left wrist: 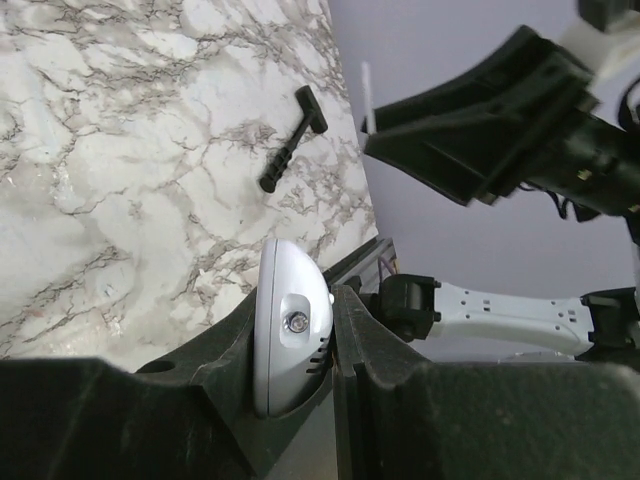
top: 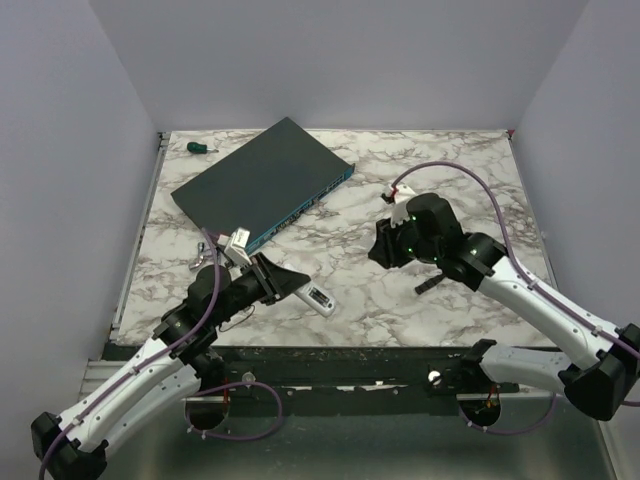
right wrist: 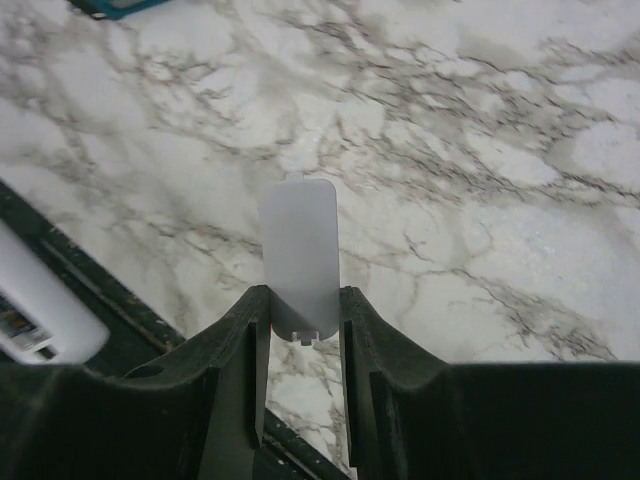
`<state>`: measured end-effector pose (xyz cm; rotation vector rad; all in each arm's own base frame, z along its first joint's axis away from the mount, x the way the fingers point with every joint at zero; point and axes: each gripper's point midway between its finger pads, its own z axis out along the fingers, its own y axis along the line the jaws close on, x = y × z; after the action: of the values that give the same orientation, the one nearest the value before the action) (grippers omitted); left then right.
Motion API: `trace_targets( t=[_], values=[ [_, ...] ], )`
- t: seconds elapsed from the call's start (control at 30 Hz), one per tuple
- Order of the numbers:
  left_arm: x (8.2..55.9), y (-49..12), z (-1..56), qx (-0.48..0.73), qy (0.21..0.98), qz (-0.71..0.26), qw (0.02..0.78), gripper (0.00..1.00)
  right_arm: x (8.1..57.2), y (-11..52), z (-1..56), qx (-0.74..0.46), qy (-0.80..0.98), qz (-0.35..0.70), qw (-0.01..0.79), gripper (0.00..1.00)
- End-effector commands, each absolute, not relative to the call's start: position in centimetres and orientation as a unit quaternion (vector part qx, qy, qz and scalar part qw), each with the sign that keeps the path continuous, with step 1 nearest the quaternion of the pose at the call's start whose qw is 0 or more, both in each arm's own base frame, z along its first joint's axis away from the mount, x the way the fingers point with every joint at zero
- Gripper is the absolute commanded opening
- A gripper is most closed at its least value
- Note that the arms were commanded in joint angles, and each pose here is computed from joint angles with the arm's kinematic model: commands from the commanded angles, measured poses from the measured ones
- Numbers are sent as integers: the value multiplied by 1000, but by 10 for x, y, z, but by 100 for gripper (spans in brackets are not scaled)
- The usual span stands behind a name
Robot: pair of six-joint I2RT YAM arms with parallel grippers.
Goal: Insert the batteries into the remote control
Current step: Pick up the battery cover at the center of the board, then load the battery cover into the remote control.
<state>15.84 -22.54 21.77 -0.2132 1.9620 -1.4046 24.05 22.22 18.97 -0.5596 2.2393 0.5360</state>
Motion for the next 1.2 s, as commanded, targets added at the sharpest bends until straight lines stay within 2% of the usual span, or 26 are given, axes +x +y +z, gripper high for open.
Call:
trace_targets(
  t=[0.0, 0.17, 0.47, 0.8, 1.17],
  values=[
    [171, -230, 232, -105, 738, -560, 361, 0, 200, 247, 212, -295, 854, 244, 352, 7],
    [173, -231, 235, -115, 730, -569, 360, 0, 172, 281, 230, -353, 838, 214, 356, 6],
    [174, -219, 232, -162, 720, -570, 360, 0, 143, 307, 243, -430, 798, 255, 337, 4],
    [172, -216, 235, -159, 735, -554, 358, 0, 130, 319, 237, -489, 768, 271, 314, 4],
    [174, -218, 233, -174, 731, -560, 348, 0, 133, 335, 232, -494, 764, 270, 316, 3]
  ],
)
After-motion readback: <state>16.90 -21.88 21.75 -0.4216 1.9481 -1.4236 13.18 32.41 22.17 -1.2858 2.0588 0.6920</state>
